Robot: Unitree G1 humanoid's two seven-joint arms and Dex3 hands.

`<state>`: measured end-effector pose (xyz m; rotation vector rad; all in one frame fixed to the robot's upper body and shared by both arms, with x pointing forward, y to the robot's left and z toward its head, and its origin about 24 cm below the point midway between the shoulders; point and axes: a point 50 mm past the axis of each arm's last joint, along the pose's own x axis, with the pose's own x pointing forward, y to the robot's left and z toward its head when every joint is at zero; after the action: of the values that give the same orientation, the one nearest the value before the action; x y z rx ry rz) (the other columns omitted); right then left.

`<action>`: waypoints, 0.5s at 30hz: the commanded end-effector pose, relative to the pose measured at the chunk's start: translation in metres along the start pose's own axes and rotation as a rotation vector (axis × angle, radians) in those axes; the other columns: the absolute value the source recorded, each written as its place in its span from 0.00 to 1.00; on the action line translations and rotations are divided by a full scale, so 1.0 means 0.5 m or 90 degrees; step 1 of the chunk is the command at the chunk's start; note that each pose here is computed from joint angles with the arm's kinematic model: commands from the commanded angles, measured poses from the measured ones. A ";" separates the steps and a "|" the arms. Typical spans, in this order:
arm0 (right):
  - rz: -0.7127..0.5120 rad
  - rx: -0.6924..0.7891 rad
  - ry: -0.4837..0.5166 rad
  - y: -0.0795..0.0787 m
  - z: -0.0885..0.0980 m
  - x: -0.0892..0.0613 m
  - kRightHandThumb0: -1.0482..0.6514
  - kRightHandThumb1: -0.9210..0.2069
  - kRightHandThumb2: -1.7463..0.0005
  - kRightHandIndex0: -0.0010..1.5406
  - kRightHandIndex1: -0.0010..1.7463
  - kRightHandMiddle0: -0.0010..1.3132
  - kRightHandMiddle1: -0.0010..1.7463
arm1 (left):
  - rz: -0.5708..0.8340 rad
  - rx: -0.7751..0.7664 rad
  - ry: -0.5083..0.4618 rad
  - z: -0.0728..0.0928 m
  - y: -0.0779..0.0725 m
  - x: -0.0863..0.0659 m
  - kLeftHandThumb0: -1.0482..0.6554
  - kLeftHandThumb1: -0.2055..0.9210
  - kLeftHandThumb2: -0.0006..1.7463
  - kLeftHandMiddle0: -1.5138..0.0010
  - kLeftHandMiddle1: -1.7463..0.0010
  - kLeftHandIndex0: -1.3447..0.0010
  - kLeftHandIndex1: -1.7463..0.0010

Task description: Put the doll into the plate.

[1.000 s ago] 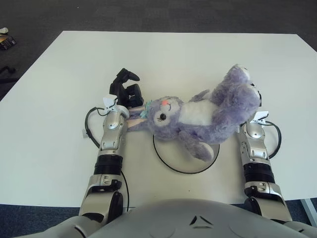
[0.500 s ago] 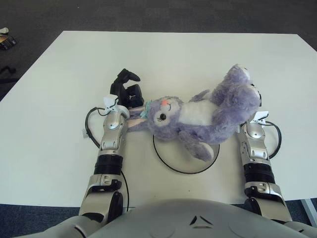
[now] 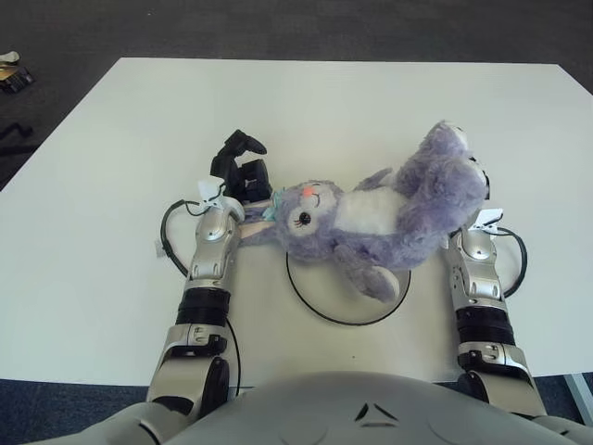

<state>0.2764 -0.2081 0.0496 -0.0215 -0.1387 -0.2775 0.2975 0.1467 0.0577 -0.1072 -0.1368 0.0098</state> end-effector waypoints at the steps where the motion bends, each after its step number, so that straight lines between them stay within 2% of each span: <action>1: -0.017 -0.005 0.102 -0.016 -0.072 -0.058 0.33 0.52 0.26 0.87 1.00 0.46 1.00 | 0.023 0.014 0.091 -0.061 0.011 -0.037 0.33 0.43 0.78 0.19 0.00 0.53 0.00; 15: -0.014 -0.006 0.103 -0.016 -0.071 -0.057 0.33 0.52 0.26 0.87 1.00 0.46 1.00 | 0.040 0.057 0.140 -0.075 0.009 -0.037 0.33 0.41 0.80 0.18 0.00 0.51 0.00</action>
<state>0.2756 -0.2078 0.0495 -0.0239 -0.1355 -0.2750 0.2988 0.1437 0.0533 -0.0352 -0.0815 0.0382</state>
